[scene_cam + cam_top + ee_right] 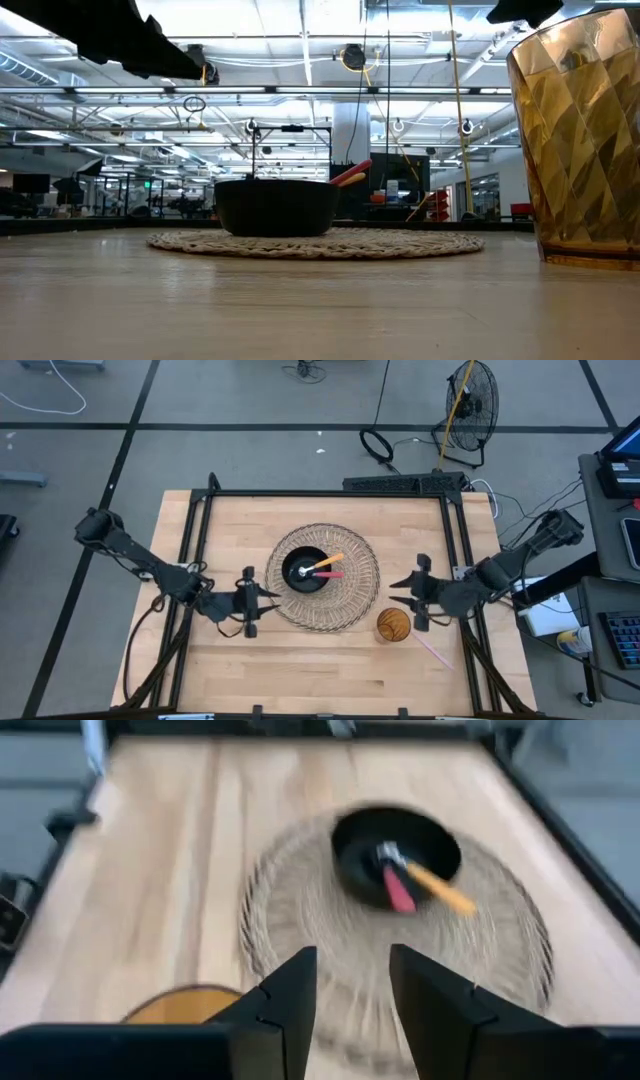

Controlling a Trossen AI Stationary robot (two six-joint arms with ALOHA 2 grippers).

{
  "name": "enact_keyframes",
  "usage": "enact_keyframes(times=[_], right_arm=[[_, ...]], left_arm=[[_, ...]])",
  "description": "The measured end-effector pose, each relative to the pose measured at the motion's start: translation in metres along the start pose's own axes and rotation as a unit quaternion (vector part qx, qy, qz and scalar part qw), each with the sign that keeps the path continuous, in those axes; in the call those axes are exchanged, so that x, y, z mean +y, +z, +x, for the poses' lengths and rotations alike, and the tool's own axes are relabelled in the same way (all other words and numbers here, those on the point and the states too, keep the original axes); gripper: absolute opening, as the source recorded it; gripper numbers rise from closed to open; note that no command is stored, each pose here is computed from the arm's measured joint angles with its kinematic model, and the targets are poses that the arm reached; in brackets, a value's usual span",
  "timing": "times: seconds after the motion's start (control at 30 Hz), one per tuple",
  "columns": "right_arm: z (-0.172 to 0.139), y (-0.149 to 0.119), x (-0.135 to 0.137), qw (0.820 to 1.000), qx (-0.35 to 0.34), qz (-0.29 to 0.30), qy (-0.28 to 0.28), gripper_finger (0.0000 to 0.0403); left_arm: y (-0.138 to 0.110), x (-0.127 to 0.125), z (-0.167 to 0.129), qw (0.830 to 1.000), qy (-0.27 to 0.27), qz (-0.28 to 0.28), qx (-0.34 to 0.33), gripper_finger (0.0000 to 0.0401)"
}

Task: Pick & Place Utensil
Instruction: Put the yellow glass on the right side of the brown mat

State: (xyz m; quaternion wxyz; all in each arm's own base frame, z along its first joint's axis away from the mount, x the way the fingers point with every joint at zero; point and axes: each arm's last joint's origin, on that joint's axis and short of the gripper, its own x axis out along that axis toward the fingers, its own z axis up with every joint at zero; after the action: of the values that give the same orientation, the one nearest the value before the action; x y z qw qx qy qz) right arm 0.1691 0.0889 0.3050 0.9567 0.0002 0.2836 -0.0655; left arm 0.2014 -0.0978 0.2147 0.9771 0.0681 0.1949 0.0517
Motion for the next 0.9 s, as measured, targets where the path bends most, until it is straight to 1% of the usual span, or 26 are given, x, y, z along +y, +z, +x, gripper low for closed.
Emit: enact_keyframes(times=[0.07, 0.13, 0.27, 0.4, 0.5, 0.67, 0.8, 0.9], right_arm=[[-0.003, 0.009, 0.001, 0.999, 0.035, 0.017, -0.001, 0.0128], [-0.004, 0.013, 0.004, 0.997, 0.065, 0.035, 0.004, 0.0128], [0.005, 0.008, 0.011, 0.991, 0.115, 0.06, 0.019, 0.0128], [0.015, 0.001, 0.016, 0.984, 0.163, 0.072, 0.015, 0.0128], [0.019, -0.002, 0.018, 0.981, 0.177, 0.073, 0.006, 0.0128], [0.021, -0.004, 0.017, 0.976, 0.197, 0.089, 0.012, 0.0128], [0.022, -0.004, 0.017, 0.976, 0.198, 0.093, 0.014, 0.0128], [0.028, -0.012, 0.017, 0.972, 0.211, 0.097, 0.017, 0.0128]], left_arm=[[0.0, 0.0, 0.0, 1.0, 0.0, -0.002, -0.003, 0.012], [-0.001, 0.0, 0.0, 1.0, 0.0, -0.001, -0.002, 0.012], [-0.001, -0.001, 0.0, 1.0, -0.001, 0.006, -0.002, 0.012], [-0.001, -0.001, 0.0, 1.0, 0.0, 0.01, -0.002, 0.012], [-0.001, -0.001, 0.0, 1.0, 0.001, 0.013, -0.002, 0.012], [0.0, -0.001, 0.0, 1.0, 0.0, 0.01, -0.007, 0.012], [0.0, -0.001, 0.0, 1.0, 0.0, 0.01, -0.007, 0.012], [0.0, -0.001, 0.0, 1.0, 0.0, 0.007, -0.007, 0.012]])
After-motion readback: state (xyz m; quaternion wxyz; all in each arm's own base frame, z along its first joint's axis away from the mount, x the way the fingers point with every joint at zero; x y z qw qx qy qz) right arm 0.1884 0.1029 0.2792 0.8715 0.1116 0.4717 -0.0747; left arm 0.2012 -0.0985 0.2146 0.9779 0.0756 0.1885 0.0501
